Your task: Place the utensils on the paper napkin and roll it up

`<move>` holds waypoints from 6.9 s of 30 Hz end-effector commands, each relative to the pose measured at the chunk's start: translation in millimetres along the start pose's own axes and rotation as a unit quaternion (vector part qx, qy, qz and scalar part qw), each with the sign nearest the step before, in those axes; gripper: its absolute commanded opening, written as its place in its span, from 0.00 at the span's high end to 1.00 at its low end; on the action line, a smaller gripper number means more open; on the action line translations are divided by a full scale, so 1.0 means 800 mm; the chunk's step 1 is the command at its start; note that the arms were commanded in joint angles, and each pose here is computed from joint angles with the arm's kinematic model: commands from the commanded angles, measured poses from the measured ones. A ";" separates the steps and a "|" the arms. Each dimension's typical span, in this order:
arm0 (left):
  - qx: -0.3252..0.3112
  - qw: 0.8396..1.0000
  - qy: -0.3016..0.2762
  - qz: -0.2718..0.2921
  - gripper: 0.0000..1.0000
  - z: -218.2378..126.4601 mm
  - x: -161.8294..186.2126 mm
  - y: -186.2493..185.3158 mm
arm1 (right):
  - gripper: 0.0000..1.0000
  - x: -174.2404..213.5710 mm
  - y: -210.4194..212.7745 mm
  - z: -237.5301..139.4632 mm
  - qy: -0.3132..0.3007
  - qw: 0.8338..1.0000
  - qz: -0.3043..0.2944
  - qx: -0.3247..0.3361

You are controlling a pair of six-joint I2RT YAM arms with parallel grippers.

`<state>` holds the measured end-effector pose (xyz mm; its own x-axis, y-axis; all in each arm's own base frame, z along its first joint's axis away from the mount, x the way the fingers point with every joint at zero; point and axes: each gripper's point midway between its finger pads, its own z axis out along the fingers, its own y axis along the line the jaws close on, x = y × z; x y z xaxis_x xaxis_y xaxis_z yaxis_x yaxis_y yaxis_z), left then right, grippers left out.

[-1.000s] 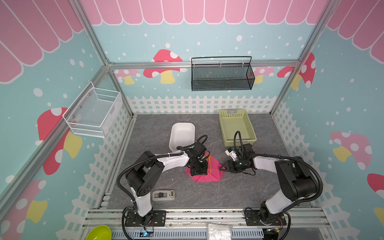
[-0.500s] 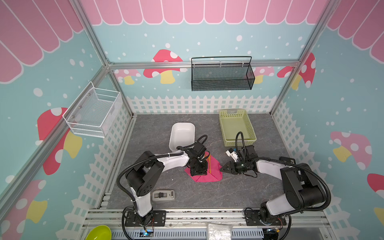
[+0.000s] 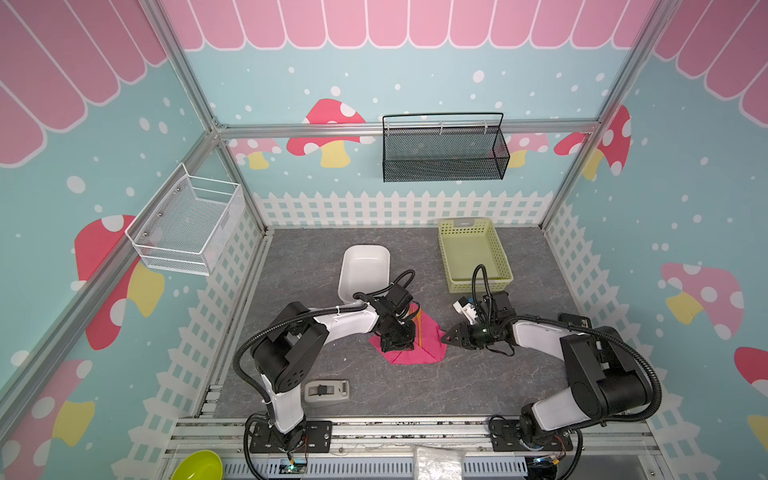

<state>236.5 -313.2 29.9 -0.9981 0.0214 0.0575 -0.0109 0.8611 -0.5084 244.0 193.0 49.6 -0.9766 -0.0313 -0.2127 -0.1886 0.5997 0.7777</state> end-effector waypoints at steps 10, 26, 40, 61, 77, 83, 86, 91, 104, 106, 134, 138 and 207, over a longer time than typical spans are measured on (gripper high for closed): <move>-0.003 1.000 -0.016 0.009 0.96 -0.006 -0.012 -0.009 | 0.96 -0.027 -0.006 -0.010 -0.043 0.998 -0.001 0.038; 0.007 1.000 -0.002 0.014 0.97 0.004 -0.016 -0.018 | 1.00 -0.046 0.022 -0.023 -0.074 0.997 0.006 0.018; 0.005 1.000 -0.005 0.015 0.98 0.003 -0.016 -0.017 | 1.00 -0.050 0.081 0.008 -0.067 0.997 -0.003 -0.026; 0.008 0.999 -0.041 -0.001 0.96 -0.035 -0.010 -0.004 | 1.00 -0.042 0.103 0.058 -0.030 0.999 -0.007 -0.044; -0.079 0.995 -0.039 -0.036 0.97 -0.042 0.007 0.069 | 1.00 -0.036 0.106 0.090 0.000 0.999 -0.009 -0.050; -0.081 0.996 -0.025 -0.037 0.97 -0.032 0.009 0.072 | 1.00 -0.036 0.107 0.095 0.005 0.999 -0.010 -0.051; -0.079 0.996 -0.022 -0.037 0.98 -0.029 0.009 0.071 | 1.00 -0.035 0.105 0.098 0.007 0.999 -0.009 -0.052; -0.074 0.996 -0.021 -0.033 0.97 -0.025 0.008 0.068 | 1.00 -0.034 0.107 0.105 0.013 0.998 -0.011 -0.055; -0.070 0.997 -0.019 -0.033 0.98 -0.022 0.009 0.065 | 1.00 -0.031 0.111 0.118 0.028 0.998 -0.016 -0.059; -0.069 0.997 -0.019 -0.033 0.98 -0.021 0.009 0.065 | 1.00 -0.031 0.112 0.119 0.029 0.998 -0.017 -0.060; -0.070 0.997 -0.011 -0.030 0.98 -0.014 0.011 0.063 | 1.00 -0.034 0.113 0.143 0.045 0.997 -0.020 -0.067; -0.070 0.997 -0.009 -0.029 0.98 -0.012 0.012 0.063 | 1.00 -0.034 0.112 0.146 0.047 0.996 -0.019 -0.067; -0.044 0.993 -0.088 -0.058 0.98 -0.048 -0.052 0.050 | 0.94 -0.015 0.050 0.175 0.085 0.996 0.000 0.004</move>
<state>269.9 -255.2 39.0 -0.9889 -0.1447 -0.0350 -0.1170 0.9008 -0.4181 269.1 339.1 19.9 -0.9719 -0.1714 -0.1611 -0.2303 0.5536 0.8003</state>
